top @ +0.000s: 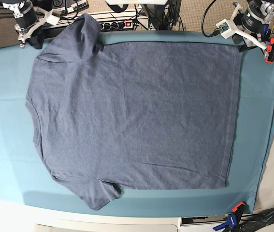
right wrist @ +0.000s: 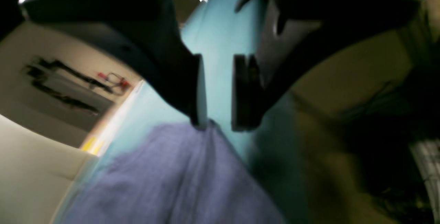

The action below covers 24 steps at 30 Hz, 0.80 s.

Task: Fold the T-shirt properly
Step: 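Lower the right gripper to the shirt's shoulder corner by the collar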

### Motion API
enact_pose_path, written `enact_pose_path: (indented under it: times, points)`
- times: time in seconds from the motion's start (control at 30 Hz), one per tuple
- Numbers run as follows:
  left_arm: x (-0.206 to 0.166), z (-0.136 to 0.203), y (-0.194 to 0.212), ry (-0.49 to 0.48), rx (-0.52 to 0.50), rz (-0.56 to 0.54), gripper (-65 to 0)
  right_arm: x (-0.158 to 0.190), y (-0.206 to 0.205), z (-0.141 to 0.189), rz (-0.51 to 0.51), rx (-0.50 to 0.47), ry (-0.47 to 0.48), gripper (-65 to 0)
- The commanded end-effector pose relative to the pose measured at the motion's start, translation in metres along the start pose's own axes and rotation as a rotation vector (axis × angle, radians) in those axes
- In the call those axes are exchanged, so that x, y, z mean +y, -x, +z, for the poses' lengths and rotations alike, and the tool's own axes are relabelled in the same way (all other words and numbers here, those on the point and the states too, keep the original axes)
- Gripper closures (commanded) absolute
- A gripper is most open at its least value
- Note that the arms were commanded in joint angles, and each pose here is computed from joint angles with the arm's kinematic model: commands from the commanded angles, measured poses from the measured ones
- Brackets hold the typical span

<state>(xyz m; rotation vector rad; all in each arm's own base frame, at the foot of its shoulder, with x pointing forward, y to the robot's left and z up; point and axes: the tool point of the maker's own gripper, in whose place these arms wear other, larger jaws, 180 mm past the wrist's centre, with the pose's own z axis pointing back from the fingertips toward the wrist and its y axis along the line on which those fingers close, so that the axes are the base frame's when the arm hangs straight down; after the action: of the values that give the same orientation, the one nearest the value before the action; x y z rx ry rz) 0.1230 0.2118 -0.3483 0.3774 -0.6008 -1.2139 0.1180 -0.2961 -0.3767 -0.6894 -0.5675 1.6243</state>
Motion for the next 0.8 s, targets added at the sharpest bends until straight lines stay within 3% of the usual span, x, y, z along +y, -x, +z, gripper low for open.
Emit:
enact_pose_path:
  times: [0.0, 0.2, 0.3, 0.37, 0.47, 0.6, 0.77]
  points:
    - [0.004, 0.002, -0.005, -0.015, -0.019, -0.008, -20.9, -0.013, -0.004, 0.001, 0.004, -0.018, 0.026, -12.4]
    - [0.004, 0.002, -0.004, -0.015, -0.015, -0.008, -20.9, -0.031, -0.023, 0.005, -0.022, -0.07, 0.048, -12.5]
    - [0.005, 0.002, -0.004, -0.016, -0.015, -0.008, -20.9, -0.015, -0.024, 0.005, -0.002, -0.072, -0.049, -12.7]
    - [0.005, 0.002, -0.004, -0.016, -0.016, -0.008, -20.9, -0.003, -0.024, 0.006, 0.011, -0.072, -0.114, -16.8]
    - [0.005, 0.002, -0.004, -0.016, -0.016, -0.008, -20.9, -0.001, -0.025, 0.006, -0.009, -0.077, -0.123, -24.7]
    - [0.005, 0.002, -0.004, -0.017, -0.016, -0.008, -20.9, -0.017, -0.025, 0.005, -0.017, -0.08, -0.033, -25.1]
    - [0.007, 0.001, -0.005, -0.024, -0.017, -0.008, -20.9, -0.031, -0.005, 0.004, 0.005, 0.029, 0.04, -25.1]
